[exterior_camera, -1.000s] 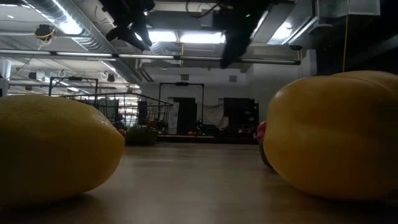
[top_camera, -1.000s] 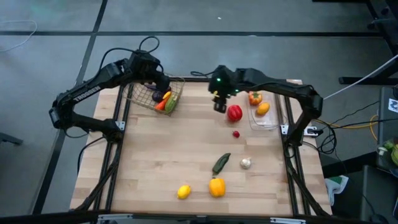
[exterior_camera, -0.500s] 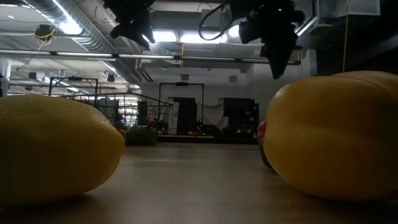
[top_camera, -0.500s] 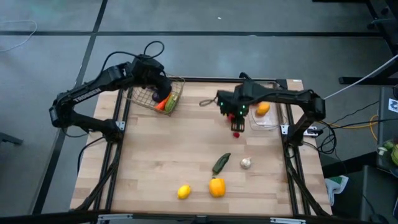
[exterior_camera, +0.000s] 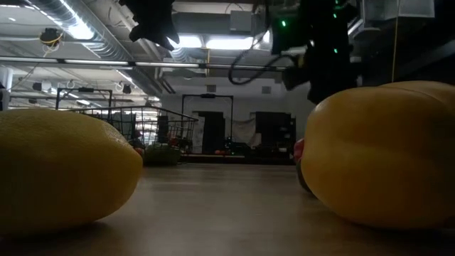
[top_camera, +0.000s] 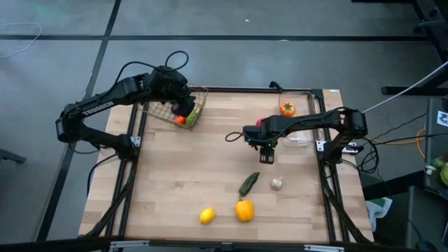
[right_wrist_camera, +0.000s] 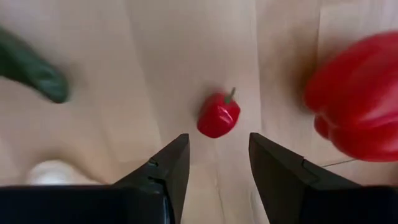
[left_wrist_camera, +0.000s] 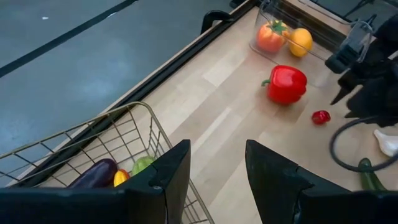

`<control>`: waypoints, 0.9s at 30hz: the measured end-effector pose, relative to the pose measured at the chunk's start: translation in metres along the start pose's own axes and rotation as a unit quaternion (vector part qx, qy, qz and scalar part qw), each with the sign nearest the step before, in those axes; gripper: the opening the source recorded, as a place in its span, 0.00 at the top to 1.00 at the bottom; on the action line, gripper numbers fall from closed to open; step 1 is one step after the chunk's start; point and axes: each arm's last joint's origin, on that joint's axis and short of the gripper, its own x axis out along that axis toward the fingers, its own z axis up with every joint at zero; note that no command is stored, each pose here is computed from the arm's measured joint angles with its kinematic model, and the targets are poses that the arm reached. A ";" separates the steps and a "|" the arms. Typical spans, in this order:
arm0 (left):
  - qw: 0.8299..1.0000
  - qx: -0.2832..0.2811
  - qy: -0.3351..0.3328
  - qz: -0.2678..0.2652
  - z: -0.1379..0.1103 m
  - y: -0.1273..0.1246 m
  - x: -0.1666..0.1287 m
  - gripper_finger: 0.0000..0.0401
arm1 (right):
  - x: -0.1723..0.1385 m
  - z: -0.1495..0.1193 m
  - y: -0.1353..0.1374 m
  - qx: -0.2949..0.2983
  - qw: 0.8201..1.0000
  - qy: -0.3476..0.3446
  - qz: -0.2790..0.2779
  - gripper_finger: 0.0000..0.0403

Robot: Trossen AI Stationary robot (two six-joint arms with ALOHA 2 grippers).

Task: Sort produce into baskets
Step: Put the red bell pepper into the silver wire basket

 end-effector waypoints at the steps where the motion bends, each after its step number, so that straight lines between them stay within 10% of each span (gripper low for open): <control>1: 1.000 0.001 0.000 0.000 0.000 0.000 0.000 0.62 | 0.004 -0.002 0.000 0.004 1.000 0.005 -0.003 0.59; 27: 1.000 0.000 0.000 0.000 0.000 0.000 0.000 0.62 | 0.057 -0.016 -0.003 0.032 0.999 -0.031 -0.030 0.59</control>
